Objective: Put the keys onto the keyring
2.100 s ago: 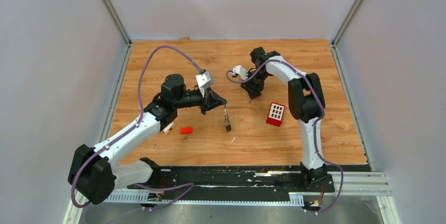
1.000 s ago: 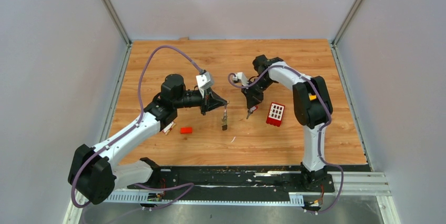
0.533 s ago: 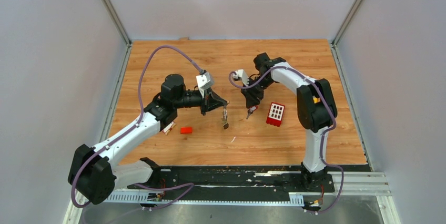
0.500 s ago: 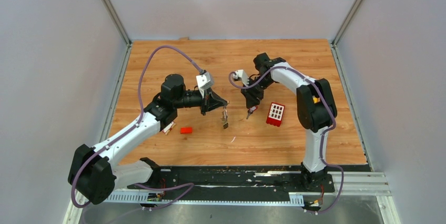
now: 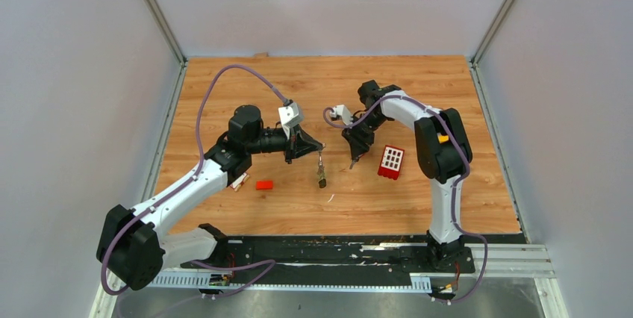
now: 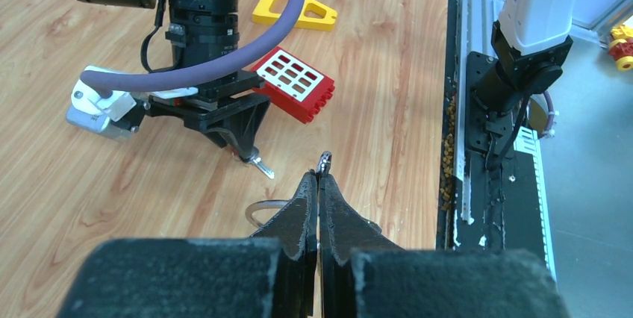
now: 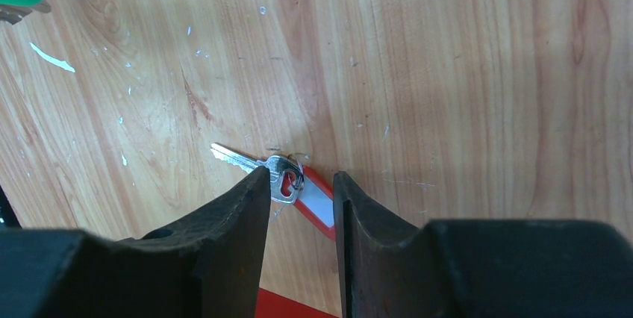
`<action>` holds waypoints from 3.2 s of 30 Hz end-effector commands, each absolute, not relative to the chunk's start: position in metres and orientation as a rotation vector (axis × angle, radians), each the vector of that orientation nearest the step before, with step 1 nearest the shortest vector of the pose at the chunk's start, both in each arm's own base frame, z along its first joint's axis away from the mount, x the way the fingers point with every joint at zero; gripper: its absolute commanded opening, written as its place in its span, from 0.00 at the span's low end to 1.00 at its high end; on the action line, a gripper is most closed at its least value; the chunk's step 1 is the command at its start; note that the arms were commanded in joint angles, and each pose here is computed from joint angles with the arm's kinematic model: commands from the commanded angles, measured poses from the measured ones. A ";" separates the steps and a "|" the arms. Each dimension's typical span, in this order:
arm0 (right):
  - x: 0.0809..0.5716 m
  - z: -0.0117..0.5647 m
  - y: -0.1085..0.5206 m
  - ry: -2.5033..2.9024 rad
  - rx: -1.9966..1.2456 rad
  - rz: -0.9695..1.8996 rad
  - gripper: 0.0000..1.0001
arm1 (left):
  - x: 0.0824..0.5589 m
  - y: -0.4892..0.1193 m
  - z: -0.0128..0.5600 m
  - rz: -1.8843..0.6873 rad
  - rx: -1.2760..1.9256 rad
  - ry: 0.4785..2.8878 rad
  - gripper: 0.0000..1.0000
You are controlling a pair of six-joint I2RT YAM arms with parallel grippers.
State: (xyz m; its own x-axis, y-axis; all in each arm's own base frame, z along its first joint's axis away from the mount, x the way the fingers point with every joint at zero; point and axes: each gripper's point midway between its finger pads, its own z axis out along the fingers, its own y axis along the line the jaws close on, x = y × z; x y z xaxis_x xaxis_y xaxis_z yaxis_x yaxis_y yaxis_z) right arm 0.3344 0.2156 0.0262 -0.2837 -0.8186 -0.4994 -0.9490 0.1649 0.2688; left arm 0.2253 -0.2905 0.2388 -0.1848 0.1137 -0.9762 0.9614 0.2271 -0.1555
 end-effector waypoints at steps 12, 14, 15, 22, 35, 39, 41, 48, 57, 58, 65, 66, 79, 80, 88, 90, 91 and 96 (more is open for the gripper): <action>0.324 0.024 0.223 2.153 -1.745 0.871 0.23 | 0.226 -0.292 0.262 -1.090 1.064 1.440 0.00; 0.324 0.026 0.223 2.151 -1.744 0.873 0.21 | 0.226 -0.292 0.261 -1.091 1.065 1.439 0.00; 0.324 0.026 0.224 2.150 -1.744 0.874 0.19 | 0.226 -0.292 0.262 -1.089 1.064 1.439 0.00; 0.324 0.033 0.223 2.141 -1.748 0.869 0.01 | 0.226 -0.291 0.261 -1.089 1.064 1.440 0.00; 0.339 0.074 0.230 2.099 -1.639 0.793 0.00 | 0.226 -0.292 0.262 -1.088 1.064 1.437 0.00; 0.352 0.064 0.230 2.136 -1.593 0.716 0.00 | 0.226 -0.292 0.263 -1.090 1.063 1.435 0.00; 0.360 0.058 0.230 2.154 -1.568 0.683 0.00 | 0.226 -0.291 0.264 -1.089 1.062 1.434 0.00; 0.362 0.050 0.228 2.188 -1.567 0.661 0.00 | 0.226 -0.291 0.263 -1.090 1.064 1.436 0.00; 0.352 0.042 0.232 2.203 -1.560 0.691 0.01 | 0.225 -0.291 0.264 -1.091 1.064 1.433 0.00; 0.352 0.040 0.233 2.207 -1.559 0.685 0.01 | 0.226 -0.291 0.264 -1.089 1.064 1.432 0.00; 0.349 0.034 0.237 2.221 -1.561 0.662 0.07 | 0.225 -0.291 0.264 -1.089 1.064 1.432 0.00; 0.348 0.034 0.237 2.220 -1.562 0.660 0.09 | 0.225 -0.291 0.264 -1.088 1.064 1.432 0.00; 0.342 0.034 0.234 2.222 -1.577 0.667 0.16 | 0.225 -0.291 0.265 -1.086 1.065 1.428 0.00; 0.341 0.035 0.234 2.220 -1.581 0.672 0.17 | 0.225 -0.291 0.264 -1.086 1.065 1.429 0.00; 0.336 0.037 0.233 2.149 -1.662 0.679 0.24 | 0.225 -0.290 0.264 -1.085 1.066 1.429 0.00; 0.336 0.036 0.232 2.136 -1.680 0.682 0.24 | 0.225 -0.290 0.265 -1.085 1.066 1.426 0.00; 0.336 0.035 0.232 2.131 -1.687 0.682 0.24 | 0.224 -0.290 0.265 -1.085 1.067 1.427 0.00; 0.335 0.035 0.233 2.124 -1.692 0.689 0.20 | 0.225 -0.290 0.264 -1.083 1.066 1.429 0.00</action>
State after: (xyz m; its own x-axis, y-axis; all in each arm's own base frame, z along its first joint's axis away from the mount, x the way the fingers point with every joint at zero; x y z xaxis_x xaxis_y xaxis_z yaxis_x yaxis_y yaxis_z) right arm 0.3349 0.2277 0.0238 -0.2775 -0.8192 -0.5019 -0.9600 0.2165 0.1774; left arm 0.2252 -0.2904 0.2389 -0.1844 0.1135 -0.9763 0.9614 0.2271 -0.1552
